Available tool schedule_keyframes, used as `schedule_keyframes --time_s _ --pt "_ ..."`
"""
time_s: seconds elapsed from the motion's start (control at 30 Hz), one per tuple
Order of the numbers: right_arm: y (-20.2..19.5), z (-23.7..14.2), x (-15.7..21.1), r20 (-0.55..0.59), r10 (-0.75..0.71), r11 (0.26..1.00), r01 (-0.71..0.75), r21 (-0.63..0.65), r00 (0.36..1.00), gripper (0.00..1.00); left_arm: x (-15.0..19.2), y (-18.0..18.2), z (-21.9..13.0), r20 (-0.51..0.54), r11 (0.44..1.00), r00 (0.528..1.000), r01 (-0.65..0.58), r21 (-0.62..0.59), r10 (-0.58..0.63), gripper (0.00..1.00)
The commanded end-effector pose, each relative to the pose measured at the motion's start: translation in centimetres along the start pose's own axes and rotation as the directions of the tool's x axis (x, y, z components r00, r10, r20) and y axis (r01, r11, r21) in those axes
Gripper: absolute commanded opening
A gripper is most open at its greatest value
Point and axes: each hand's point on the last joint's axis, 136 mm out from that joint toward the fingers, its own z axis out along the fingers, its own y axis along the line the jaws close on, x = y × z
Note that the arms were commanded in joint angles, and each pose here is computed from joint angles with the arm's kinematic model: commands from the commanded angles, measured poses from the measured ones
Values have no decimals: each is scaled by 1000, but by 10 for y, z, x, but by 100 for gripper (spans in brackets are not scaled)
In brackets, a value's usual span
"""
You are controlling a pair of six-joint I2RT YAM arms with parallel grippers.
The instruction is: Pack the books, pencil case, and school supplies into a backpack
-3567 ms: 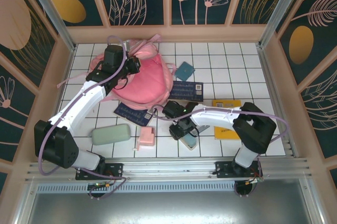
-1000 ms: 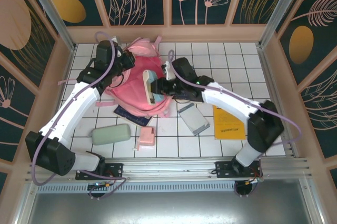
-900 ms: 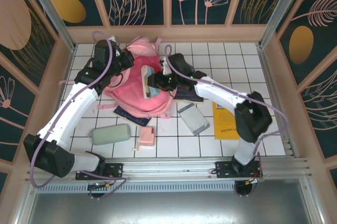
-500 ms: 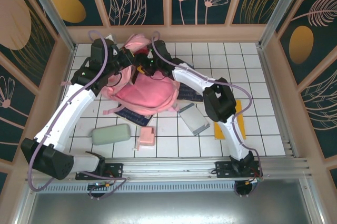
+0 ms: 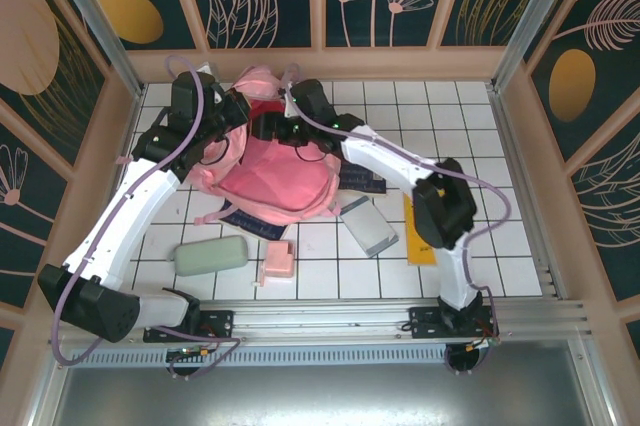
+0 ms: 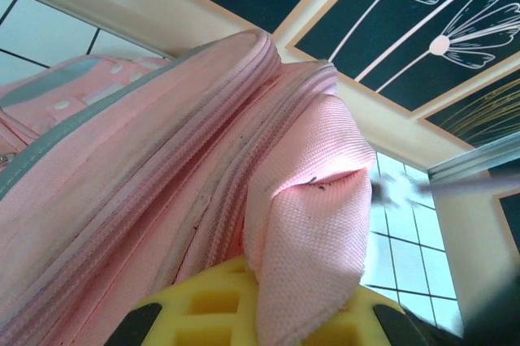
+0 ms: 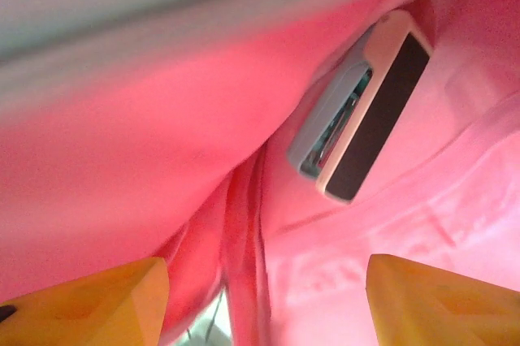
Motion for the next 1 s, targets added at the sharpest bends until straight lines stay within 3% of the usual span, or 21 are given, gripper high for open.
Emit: schedule_keyframes --time_s 0.0,0.17,0.27,0.33,0.47,0.57,0.77,0.97 --pt "22 -44 13 36 -187 981 184 59 982 65 -47 -29 -24 170 996 985 -21 91 6 0" --pt "13 -82 51 12 -268 953 264 147 963 64 -54 -12 -26 206 1000 978 -18 -11 20 0" --pt "21 -92 87 -25 -301 951 302 62 953 63 -55 -6 -23 211 999 977 -16 -46 26 0" --pt "30 -89 117 -93 -332 943 334 0 939 62 -55 -4 -21 213 998 977 -12 -54 23 0" --pt "25 -75 171 -235 -400 908 418 33 886 60 -59 -3 -21 221 997 975 -7 -72 23 0" --pt "26 -65 202 -305 -410 904 427 -12 860 59 -61 -1 -24 228 996 973 -3 -88 23 0" --pt "14 -39 220 -363 -430 888 460 -5 827 58 -58 2 -33 217 995 976 -3 -99 25 0" --pt "-27 -13 201 -396 -398 852 493 174 827 56 -52 15 -50 205 989 979 22 -148 9 0"
